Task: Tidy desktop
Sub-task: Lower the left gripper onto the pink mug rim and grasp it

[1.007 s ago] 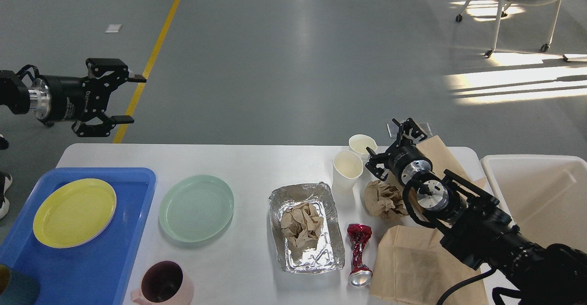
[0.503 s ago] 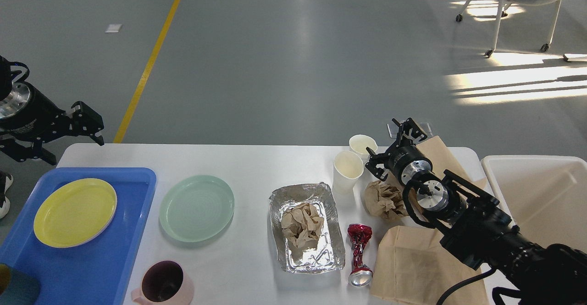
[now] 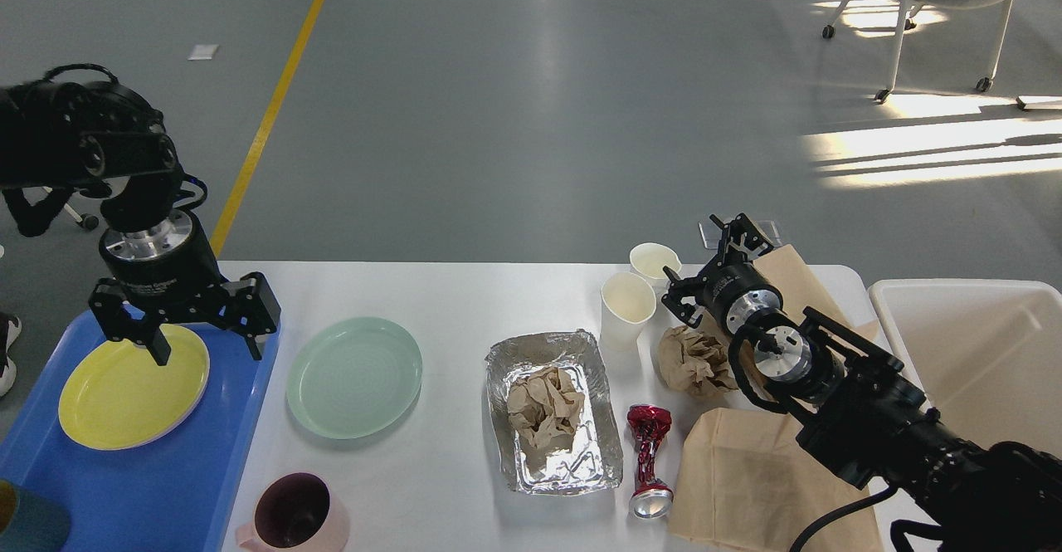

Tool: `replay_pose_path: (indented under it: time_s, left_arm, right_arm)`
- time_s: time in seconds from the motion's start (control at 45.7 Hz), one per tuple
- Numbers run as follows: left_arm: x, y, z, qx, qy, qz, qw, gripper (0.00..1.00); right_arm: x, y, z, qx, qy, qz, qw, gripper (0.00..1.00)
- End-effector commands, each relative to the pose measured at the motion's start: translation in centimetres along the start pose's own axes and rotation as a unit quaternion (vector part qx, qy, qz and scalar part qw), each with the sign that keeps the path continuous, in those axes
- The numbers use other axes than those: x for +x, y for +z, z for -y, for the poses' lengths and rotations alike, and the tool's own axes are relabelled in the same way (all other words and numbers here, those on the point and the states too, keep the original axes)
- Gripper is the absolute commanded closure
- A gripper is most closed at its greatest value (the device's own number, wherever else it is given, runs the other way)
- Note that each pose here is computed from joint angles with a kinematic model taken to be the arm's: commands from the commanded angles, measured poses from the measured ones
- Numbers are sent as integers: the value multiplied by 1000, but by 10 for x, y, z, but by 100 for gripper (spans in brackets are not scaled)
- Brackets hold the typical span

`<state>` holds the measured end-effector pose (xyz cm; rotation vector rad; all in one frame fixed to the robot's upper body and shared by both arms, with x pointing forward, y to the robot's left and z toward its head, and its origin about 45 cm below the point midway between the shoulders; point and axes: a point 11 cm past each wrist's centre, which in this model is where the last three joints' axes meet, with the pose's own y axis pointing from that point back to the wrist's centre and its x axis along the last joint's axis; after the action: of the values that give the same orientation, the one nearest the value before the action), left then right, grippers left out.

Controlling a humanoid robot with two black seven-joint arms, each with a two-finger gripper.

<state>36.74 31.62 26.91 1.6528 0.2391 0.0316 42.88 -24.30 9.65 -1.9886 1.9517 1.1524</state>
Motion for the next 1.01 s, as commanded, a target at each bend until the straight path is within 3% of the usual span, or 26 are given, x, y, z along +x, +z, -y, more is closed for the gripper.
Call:
replay_pose_path:
  time_s: [0.0,0.263,0.613,0.985]
  left_arm:
    - [-3,22,3,7,-6,30,1000,3]
    - [-21,27,23,17,-45,43,998,3]
    - [-47,14,85,24,-119,32,992,3]
    - [-23,14,114,30,-91,29,995,4]
  right_arm:
    - [0,0,0,0,0,0,1000,0]
    - [0,0,0,0,-1,-1,1000,0]
    - [0,0,0,0,0,0,1000,0]
    - [0,0,0,0,0,0,1000,0]
